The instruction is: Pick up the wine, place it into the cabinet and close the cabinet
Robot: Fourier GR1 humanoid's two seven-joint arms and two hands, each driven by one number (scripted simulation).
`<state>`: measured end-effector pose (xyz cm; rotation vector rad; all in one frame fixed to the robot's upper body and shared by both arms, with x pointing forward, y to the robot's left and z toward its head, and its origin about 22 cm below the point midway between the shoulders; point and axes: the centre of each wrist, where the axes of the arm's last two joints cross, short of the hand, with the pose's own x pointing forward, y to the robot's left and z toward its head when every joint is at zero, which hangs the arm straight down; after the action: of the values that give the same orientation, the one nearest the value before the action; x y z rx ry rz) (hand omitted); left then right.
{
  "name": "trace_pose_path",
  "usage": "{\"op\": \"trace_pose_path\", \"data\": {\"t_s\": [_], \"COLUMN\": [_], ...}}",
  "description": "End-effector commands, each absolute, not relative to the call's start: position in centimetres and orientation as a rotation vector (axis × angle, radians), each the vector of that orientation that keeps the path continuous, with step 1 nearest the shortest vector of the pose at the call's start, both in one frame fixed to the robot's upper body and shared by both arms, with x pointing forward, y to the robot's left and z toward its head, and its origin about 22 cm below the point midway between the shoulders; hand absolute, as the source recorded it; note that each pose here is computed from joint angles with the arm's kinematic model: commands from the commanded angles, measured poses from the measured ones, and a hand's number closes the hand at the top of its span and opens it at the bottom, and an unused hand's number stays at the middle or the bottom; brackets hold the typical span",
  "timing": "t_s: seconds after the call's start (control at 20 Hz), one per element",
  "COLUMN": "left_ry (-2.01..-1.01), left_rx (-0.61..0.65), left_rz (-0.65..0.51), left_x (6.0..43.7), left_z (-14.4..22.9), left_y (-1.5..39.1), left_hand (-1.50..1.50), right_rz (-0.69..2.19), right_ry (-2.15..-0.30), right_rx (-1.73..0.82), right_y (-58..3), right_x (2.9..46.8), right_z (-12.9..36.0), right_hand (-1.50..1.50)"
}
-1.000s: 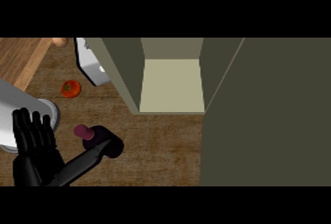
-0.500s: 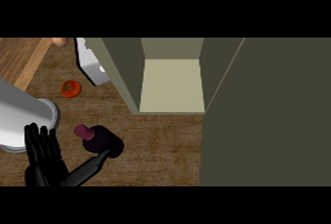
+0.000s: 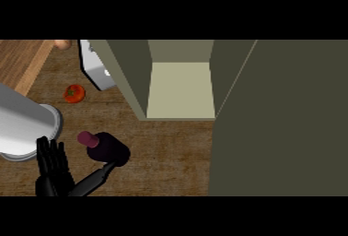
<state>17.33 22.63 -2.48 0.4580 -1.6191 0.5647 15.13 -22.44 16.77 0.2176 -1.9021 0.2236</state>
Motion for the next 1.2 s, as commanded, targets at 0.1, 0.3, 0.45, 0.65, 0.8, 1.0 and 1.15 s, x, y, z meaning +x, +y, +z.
{"op": "trace_pose_path", "data": {"t_s": [0.1, 0.3, 0.45, 0.65, 0.8, 1.0, 1.15], "left_ry": [-1.604, -1.562, -1.594, -1.574, -1.579, -1.562, -1.558], "left_rx": [0.464, 0.409, 0.413, 0.383, 0.391, 0.388, 0.377], "left_rz": [0.582, 0.586, 0.593, 0.574, 0.579, 0.573, 0.587], "left_x": [19.3, 17.2, 16.0, 17.0, 19.2, 19.4, 19.6], "left_z": [-3.1, -7.0, -7.3, -8.3, -9.7, -11.2, -12.2], "left_y": [23.1, 22.5, 23.4, 22.6, 24.6, 22.7, 24.0], "left_hand": [-1.50, -1.50, -1.50, -1.50, -1.50, -1.50, -1.50], "right_rz": [0.211, 0.221, 0.226, 0.225, 0.221, 0.198, 0.208], "right_ry": [-1.907, -1.911, -1.910, -1.921, -1.908, -1.909, -1.918], "right_rx": [0.234, 0.240, 0.206, 0.219, 0.223, 0.209, 0.189], "right_y": [-22.8, -21.0, -22.4, -22.5, -22.4, -22.8, -24.4], "right_x": [16.2, 13.5, 13.9, 14.4, 15.6, 14.5, 14.2], "right_z": [16.5, 17.1, 17.4, 17.8, 18.1, 15.4, 17.1], "right_hand": [-1.50, -1.50, -1.50, -1.50, -1.50, -1.50, -1.50]}}
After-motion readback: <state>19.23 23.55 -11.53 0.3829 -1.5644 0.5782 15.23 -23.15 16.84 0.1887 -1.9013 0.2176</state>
